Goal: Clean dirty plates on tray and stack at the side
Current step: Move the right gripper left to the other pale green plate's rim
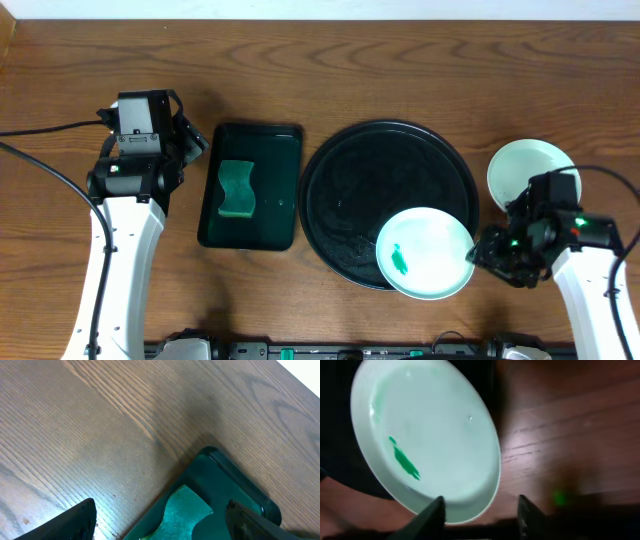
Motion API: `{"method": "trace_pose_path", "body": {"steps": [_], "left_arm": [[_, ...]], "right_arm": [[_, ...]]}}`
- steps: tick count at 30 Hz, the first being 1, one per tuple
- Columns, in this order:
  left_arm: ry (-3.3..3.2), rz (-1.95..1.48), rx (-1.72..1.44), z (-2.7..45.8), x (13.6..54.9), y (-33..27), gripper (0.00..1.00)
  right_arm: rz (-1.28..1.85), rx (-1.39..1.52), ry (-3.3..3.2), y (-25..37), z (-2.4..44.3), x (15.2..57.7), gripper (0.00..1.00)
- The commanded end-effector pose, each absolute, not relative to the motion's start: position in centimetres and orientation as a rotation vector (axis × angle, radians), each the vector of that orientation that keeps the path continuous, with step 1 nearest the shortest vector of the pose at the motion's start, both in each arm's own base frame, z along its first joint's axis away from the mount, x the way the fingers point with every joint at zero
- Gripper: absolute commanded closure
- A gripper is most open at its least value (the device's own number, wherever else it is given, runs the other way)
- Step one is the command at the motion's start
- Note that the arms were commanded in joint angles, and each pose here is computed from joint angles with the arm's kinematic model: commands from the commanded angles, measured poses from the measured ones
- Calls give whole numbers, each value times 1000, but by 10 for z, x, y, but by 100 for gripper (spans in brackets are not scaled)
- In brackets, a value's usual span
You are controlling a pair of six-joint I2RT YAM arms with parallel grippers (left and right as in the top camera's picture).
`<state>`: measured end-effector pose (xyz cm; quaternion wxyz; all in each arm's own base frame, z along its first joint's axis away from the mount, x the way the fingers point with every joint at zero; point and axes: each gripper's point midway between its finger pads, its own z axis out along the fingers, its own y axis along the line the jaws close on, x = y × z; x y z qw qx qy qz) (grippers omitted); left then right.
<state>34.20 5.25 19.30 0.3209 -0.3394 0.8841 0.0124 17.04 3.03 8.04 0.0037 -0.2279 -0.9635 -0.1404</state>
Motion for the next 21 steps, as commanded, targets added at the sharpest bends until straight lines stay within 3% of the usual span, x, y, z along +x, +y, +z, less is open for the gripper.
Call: {"method": "trace_pose_path", "body": {"steps": [1,21], "left_arm": [[2306,35,-908,197,343,56,18],[2306,35,-908,197,343,56,18]], "right_arm": [[-502,-762,-2958,39,69,162,62],[-498,-809,-2964,38,41,160,81]]}}
